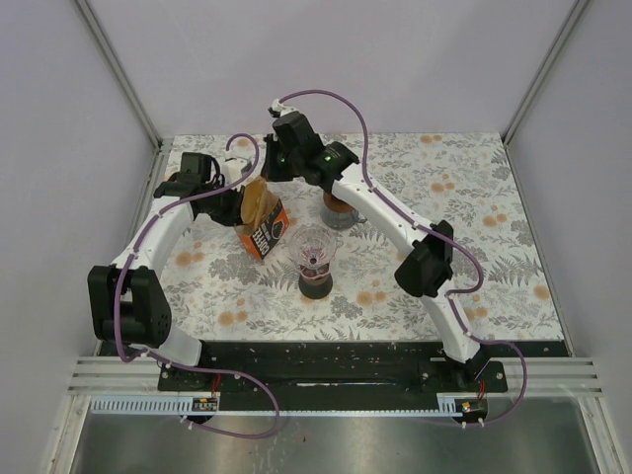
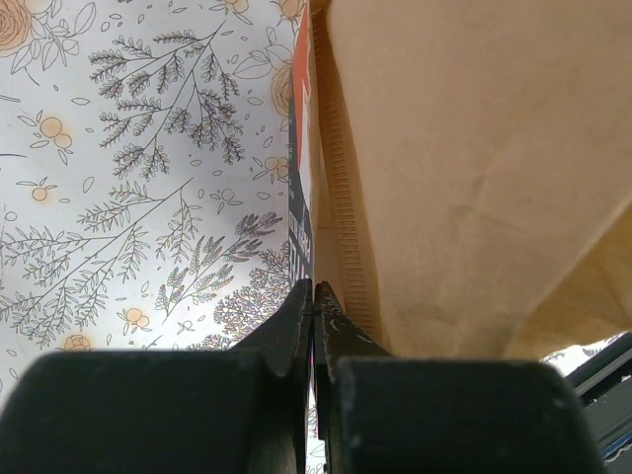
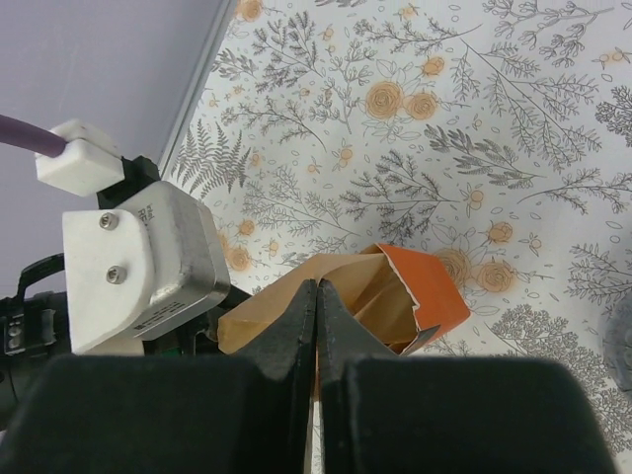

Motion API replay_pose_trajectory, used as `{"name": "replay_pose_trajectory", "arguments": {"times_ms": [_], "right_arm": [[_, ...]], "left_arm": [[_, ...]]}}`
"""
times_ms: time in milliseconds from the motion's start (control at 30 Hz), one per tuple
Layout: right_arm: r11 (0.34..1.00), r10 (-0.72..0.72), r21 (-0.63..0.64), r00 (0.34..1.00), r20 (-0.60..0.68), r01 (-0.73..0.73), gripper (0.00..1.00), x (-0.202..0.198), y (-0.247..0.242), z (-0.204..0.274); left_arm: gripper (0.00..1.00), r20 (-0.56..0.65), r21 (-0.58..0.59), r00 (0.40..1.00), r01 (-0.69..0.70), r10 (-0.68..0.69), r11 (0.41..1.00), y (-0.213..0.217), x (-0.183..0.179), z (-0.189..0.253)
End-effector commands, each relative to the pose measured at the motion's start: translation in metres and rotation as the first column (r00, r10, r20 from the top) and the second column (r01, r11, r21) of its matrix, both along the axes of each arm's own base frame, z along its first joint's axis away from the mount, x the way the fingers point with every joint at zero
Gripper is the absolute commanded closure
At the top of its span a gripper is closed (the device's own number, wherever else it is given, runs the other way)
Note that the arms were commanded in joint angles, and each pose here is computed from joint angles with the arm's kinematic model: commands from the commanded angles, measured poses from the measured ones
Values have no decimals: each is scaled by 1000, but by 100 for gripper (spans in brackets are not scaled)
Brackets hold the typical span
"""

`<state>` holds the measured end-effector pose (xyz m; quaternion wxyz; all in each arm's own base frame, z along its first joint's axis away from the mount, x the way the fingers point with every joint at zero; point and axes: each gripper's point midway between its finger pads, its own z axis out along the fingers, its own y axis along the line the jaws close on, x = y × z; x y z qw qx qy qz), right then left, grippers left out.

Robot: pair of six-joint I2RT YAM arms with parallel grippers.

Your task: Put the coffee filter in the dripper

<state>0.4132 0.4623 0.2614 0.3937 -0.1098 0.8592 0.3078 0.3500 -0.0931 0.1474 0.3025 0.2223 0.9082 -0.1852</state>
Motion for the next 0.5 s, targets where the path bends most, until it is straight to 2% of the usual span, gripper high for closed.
{"name": "replay_pose_trajectory", "arguments": {"times_ms": [0,200,367,467], "right_arm": [[995,-23,94,995,92,15,100,-6,0,53],[991,-127,-31,988,84,130,100,-7,-2,4],[992,-124,45,989,84,121,100,-10,9,15],[989,-143,44,982,120,138,100,-7,3,26]], "left_arm": [[100,49,-17,999,23,-22,1000,-3,6,11],[100,69,-16,998,5,-4,1000,-3,9,16],[100,62,22,998,25,-26,999,-1,8,4],[100,50,37,998,25,-27,999,2,8,-4]]}}
